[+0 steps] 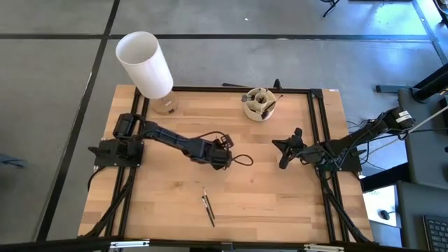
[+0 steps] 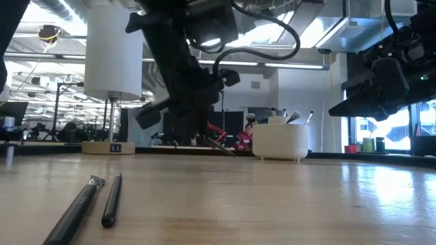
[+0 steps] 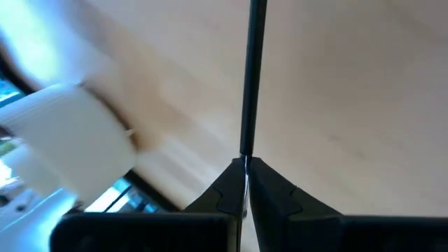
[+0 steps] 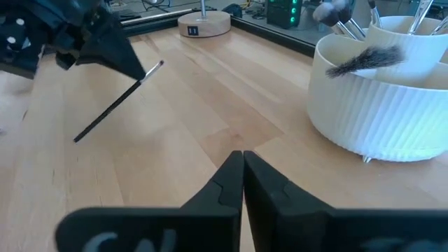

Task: Sort items
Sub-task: Put the foundation brush into the pen organizer

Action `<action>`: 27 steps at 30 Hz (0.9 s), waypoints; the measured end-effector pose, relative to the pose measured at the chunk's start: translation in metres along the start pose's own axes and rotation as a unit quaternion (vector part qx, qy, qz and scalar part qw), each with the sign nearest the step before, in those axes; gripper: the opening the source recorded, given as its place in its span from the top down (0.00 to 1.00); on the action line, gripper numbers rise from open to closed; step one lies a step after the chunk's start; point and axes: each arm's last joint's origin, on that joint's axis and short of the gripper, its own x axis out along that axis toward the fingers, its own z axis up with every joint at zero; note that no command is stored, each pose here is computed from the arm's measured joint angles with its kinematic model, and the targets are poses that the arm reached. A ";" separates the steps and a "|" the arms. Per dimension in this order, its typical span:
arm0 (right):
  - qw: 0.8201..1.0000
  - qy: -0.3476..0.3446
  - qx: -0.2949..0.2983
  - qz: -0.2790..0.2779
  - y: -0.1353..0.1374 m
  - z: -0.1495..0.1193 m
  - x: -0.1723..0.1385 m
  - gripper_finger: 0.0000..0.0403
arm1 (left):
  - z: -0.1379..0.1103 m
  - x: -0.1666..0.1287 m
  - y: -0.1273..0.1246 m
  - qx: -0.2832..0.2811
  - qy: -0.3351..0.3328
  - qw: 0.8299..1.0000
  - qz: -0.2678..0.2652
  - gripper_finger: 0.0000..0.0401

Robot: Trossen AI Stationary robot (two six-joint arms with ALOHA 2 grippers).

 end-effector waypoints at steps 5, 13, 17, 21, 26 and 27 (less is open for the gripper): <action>1.000 0.000 0.003 0.000 0.000 0.000 0.000 0.97 | -0.008 0.005 0.014 -0.009 0.014 0.999 0.031 0.96; 1.000 0.000 0.006 0.000 0.000 0.000 0.000 0.97 | -0.023 0.017 0.034 0.003 0.048 0.995 0.085 0.96; 1.000 0.002 0.012 -0.001 0.000 0.000 0.000 0.97 | -0.029 0.023 0.041 -0.066 0.023 0.993 0.094 0.96; 1.000 0.007 0.010 -0.003 -0.001 -0.002 0.000 0.97 | -0.037 0.031 0.051 -0.266 -0.071 0.958 0.081 0.94; 1.000 0.012 0.015 -0.005 -0.001 -0.003 0.000 0.97 | -0.063 0.050 0.055 -0.427 -0.122 0.896 0.006 0.86; 1.000 0.014 0.015 -0.006 -0.001 -0.004 0.000 0.97 | -0.068 0.054 0.053 -0.436 -0.124 0.891 -0.016 0.84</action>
